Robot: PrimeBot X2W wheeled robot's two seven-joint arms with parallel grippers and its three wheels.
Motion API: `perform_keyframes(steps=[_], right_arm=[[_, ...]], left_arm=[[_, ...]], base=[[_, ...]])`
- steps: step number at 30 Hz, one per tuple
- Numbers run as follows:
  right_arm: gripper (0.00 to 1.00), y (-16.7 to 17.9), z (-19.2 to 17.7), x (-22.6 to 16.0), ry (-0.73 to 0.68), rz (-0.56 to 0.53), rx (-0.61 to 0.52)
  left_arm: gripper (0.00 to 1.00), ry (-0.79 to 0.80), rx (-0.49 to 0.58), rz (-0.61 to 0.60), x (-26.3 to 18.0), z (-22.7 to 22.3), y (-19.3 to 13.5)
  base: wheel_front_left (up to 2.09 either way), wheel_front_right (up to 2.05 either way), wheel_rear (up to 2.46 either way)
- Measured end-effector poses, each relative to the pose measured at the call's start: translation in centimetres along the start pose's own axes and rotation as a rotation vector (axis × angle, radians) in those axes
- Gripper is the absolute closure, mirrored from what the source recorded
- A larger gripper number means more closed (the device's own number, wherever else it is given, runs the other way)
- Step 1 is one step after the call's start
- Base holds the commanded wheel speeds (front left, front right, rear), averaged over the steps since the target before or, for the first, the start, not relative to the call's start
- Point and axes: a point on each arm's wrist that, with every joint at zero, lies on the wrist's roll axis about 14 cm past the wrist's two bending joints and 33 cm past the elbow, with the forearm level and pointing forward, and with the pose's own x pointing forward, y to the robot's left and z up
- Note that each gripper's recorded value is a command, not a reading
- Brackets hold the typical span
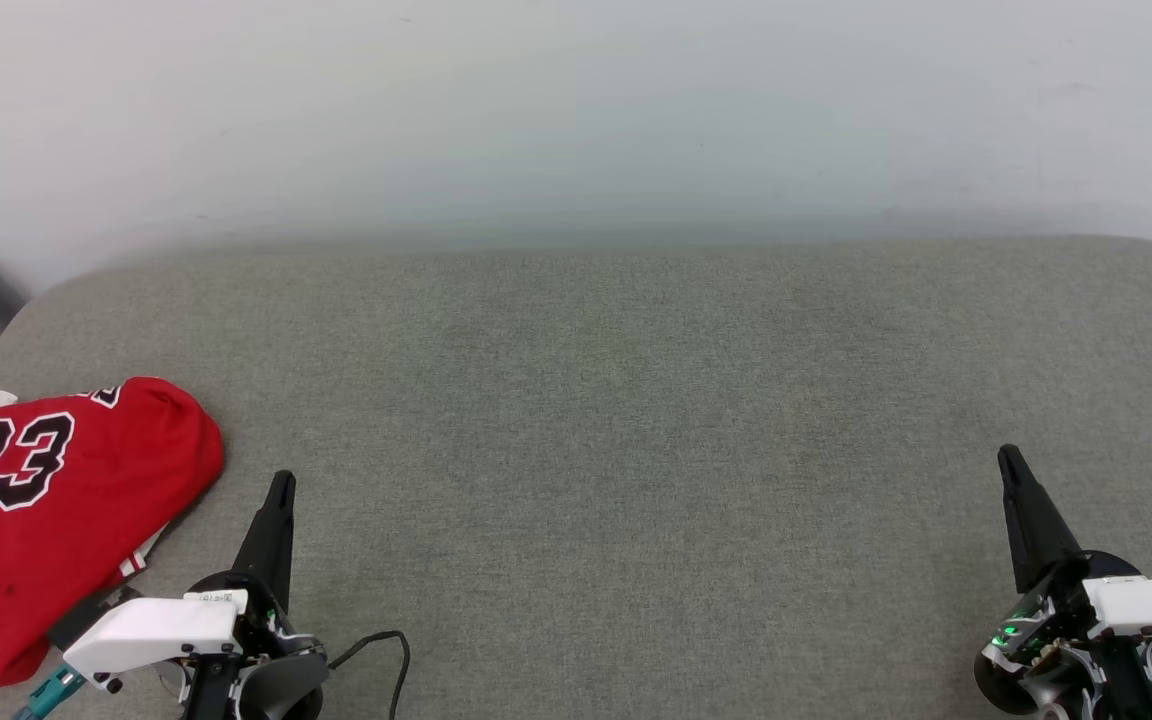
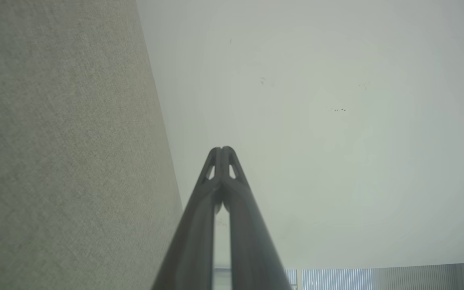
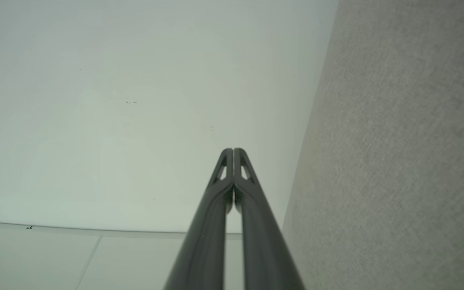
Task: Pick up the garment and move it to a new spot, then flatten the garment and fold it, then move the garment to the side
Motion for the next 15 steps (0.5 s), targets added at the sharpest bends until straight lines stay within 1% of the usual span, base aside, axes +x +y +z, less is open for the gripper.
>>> perform_keyframes(steps=[15], right_arm=[[1.0, 0.0, 0.0, 0.0, 0.0, 0.0, 0.0]], left_arm=[[1.0, 0.0, 0.0, 0.0, 0.0, 0.0, 0.0]], base=[[0.0, 0.0, 0.0]])
